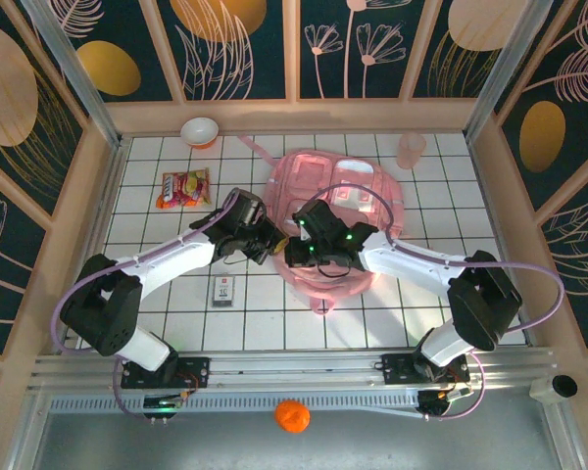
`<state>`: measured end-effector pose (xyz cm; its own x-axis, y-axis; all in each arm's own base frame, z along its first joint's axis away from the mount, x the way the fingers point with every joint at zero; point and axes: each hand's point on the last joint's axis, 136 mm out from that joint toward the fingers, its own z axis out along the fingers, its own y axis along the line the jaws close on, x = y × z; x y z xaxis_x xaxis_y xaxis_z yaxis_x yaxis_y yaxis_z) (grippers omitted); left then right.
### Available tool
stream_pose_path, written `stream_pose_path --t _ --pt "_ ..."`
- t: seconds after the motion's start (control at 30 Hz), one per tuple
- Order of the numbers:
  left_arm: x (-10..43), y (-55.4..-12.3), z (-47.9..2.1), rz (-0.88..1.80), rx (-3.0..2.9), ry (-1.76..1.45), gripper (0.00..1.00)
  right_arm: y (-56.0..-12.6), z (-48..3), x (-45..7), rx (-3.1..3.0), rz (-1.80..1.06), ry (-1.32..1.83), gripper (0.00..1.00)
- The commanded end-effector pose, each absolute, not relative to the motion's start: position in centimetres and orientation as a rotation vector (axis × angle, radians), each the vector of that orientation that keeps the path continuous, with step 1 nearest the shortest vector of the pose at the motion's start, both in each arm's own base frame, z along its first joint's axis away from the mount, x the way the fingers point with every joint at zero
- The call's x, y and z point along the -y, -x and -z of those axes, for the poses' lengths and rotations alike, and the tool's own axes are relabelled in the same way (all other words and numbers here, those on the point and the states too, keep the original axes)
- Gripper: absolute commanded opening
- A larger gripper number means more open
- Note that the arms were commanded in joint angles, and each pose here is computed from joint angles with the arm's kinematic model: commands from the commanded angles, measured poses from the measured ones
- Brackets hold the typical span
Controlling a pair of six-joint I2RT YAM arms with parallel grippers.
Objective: Pack the student bag
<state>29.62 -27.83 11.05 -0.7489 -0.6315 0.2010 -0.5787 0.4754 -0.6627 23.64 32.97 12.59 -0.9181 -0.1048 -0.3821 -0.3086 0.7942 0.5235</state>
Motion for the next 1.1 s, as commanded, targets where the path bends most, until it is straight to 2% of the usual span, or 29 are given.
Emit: stream_pose_path --t 0.0,0.23,0.6,0.77,0.97,1.07 --pt "27.6 -29.4 -11.3 1.088 -2.66 1.178 0.0 -23.7 -13.2 -30.1 -2.651 -0.786 0.297 0.0" --pt "23.9 -31.1 -11.9 0.975 -2.58 1.178 0.0 -22.9 -12.3 -23.5 -2.724 -0.678 0.207 0.0" --pt "21.0 -32.1 -12.8 0.9 -2.529 1.164 0.0 -23.3 -11.8 -18.6 -2.775 -0.527 0.163 0.0" --pt "19.4 -33.7 -13.5 0.827 -2.503 1.11 0.0 -23.2 -12.0 -19.1 -2.769 -0.571 0.162 0.0" --pt "17.7 -35.0 -14.1 0.706 -2.501 1.036 0.0 -23.2 -13.9 -22.9 -2.674 -0.758 0.26 0.0" --pt "17.5 -34.8 -14.1 0.696 -2.502 1.026 0.0 -23.9 -13.8 -21.9 -2.664 -0.728 0.211 0.0"
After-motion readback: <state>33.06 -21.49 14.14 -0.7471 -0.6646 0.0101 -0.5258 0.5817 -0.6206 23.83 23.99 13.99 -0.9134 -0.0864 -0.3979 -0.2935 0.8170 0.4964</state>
